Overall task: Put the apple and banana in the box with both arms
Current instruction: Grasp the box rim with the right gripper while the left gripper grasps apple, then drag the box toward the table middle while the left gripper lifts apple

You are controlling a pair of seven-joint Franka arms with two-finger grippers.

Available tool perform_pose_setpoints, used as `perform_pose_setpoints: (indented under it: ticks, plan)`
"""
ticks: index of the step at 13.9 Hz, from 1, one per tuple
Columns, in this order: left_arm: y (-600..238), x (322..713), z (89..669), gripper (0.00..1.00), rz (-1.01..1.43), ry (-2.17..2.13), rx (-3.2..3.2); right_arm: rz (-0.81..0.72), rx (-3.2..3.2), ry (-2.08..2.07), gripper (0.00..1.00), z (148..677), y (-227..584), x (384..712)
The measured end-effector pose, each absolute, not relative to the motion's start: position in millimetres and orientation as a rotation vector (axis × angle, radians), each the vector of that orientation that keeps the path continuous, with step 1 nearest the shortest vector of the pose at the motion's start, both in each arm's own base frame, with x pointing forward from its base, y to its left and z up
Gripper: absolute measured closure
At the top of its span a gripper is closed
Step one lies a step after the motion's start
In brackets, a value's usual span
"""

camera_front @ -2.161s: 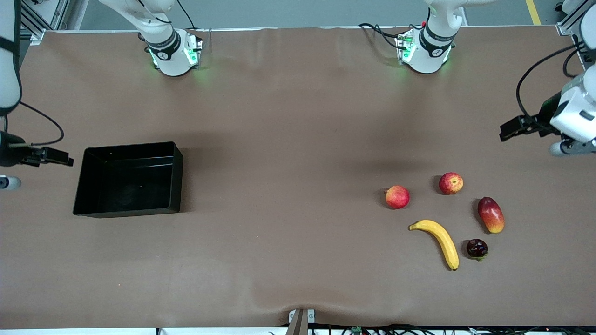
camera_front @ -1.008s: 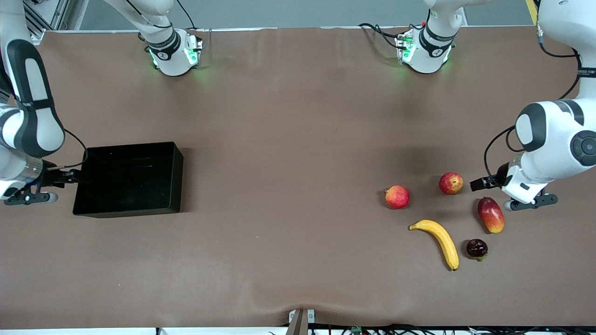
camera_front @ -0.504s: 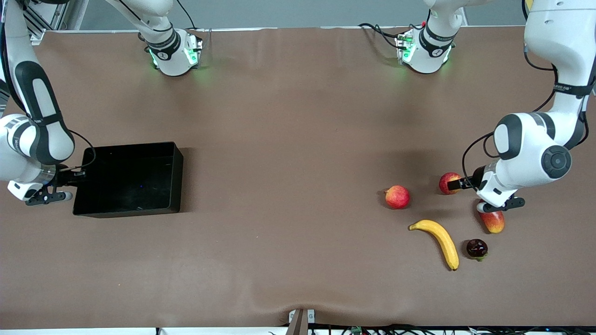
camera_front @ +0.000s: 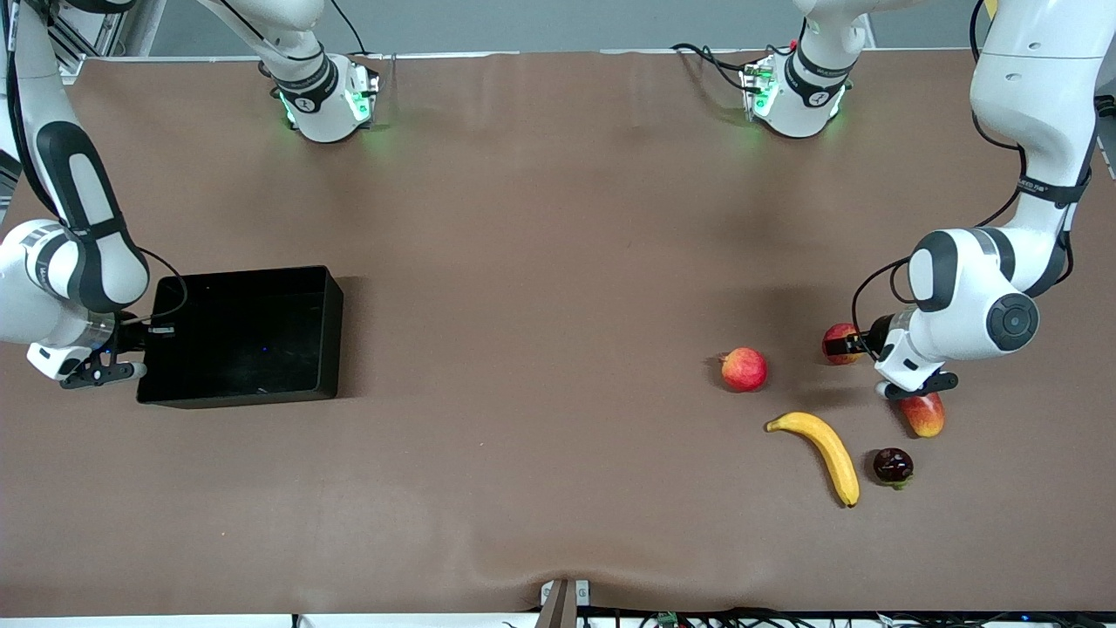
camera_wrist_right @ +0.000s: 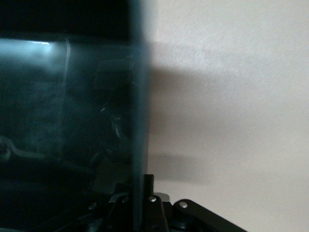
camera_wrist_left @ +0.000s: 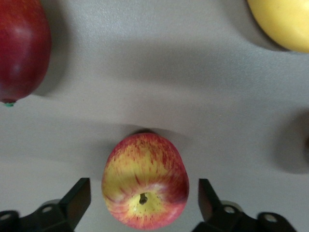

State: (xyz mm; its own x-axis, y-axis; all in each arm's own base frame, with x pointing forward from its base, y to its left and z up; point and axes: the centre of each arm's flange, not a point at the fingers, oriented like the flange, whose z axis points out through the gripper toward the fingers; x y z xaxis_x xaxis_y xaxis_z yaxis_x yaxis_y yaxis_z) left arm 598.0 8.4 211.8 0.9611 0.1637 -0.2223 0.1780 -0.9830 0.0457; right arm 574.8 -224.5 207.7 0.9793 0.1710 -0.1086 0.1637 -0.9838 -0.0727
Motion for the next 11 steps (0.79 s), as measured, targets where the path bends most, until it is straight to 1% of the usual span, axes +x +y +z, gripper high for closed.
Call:
perform_pose_setpoints:
  ticks: [1,2,4,6,9,11]
  plan:
    - [8,598,210,0.19,-0.341,0.264,3.046,0.178,-3.062,-0.263,0.97,209,-220,577]
    - [8,599,212,0.26,-0.334,0.264,3.046,0.175,-3.068,-0.236,0.97,214,-212,582]
    - [4,602,215,0.26,-0.322,0.254,3.045,0.222,-3.064,-0.197,0.97,235,-180,594]
    - [-13,613,229,0.26,-0.264,0.214,3.04,0.278,-3.061,-0.16,0.97,268,-134,607]
    - [-28,630,275,0.26,-0.144,0.176,3.04,0.283,-3.082,-0.176,0.97,300,-41,621]
    - [-30,629,315,0.26,-0.102,0.168,3.048,0.268,-3.103,-0.176,0.97,309,28,622]
